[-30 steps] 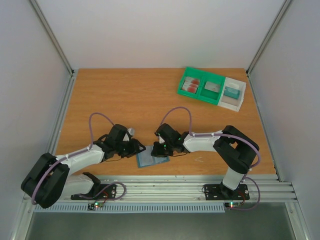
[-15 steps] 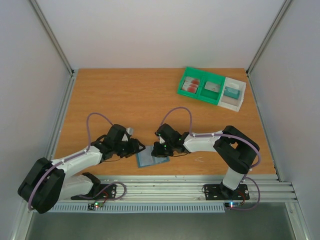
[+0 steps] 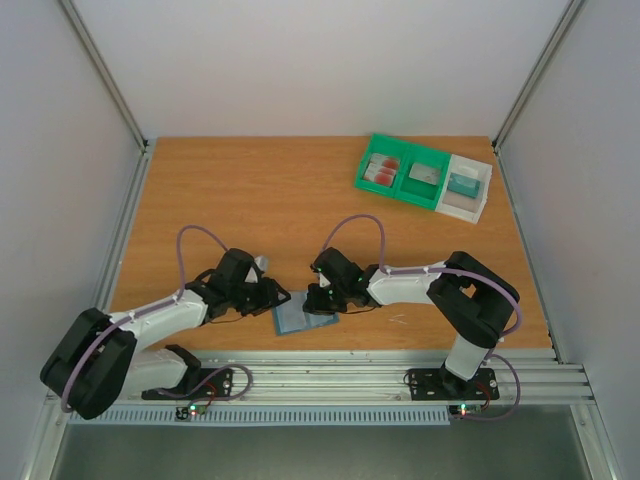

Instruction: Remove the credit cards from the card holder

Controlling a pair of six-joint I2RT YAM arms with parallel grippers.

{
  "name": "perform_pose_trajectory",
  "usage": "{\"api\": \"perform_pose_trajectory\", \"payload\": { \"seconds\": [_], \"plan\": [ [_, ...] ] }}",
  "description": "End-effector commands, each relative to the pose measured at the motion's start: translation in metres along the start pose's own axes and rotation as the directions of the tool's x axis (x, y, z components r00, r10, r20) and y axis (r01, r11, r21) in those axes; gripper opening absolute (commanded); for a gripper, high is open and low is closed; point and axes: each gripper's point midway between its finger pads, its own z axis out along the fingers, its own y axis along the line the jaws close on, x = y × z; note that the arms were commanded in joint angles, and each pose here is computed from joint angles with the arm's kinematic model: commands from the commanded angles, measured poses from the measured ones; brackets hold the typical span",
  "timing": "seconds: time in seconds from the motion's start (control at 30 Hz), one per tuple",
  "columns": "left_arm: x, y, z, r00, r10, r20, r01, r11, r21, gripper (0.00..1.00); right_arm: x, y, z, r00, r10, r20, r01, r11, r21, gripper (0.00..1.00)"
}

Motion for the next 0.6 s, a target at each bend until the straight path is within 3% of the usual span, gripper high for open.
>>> {"api": "perform_pose_trajectory", "payload": {
  "seconds": [0.0, 0.3, 0.43, 0.57],
  "plan": [
    [-0.006, -0.012, 0.002, 1.0, 0.024, 0.014, -0.024, 0.998, 0.06, 0.38, 0.012, -0.02, 0.002, 1.0, 0.025, -0.016, -0.024, 0.997, 0.072, 0.06],
    [-0.004, -0.014, 0.002, 1.0, 0.015, 0.005, -0.015, 0.997, 0.071, 0.18, 0.012, -0.011, 0.004, 0.999, 0.03, -0.017, -0.029, 0.999, 0.012, 0.06],
    [-0.003, -0.016, 0.003, 1.0, 0.012, -0.011, -0.011, 0.997, 0.077, 0.03, 0.015, -0.005, 0.002, 0.999, 0.048, -0.025, -0.049, 0.999, -0.02, 0.07],
    [-0.004, -0.019, 0.003, 1.0, 0.019, -0.014, -0.018, 0.997, 0.08, 0.0, 0.015, 0.013, -0.004, 0.998, 0.065, -0.025, -0.068, 0.991, -0.116, 0.09]
  ]
}}
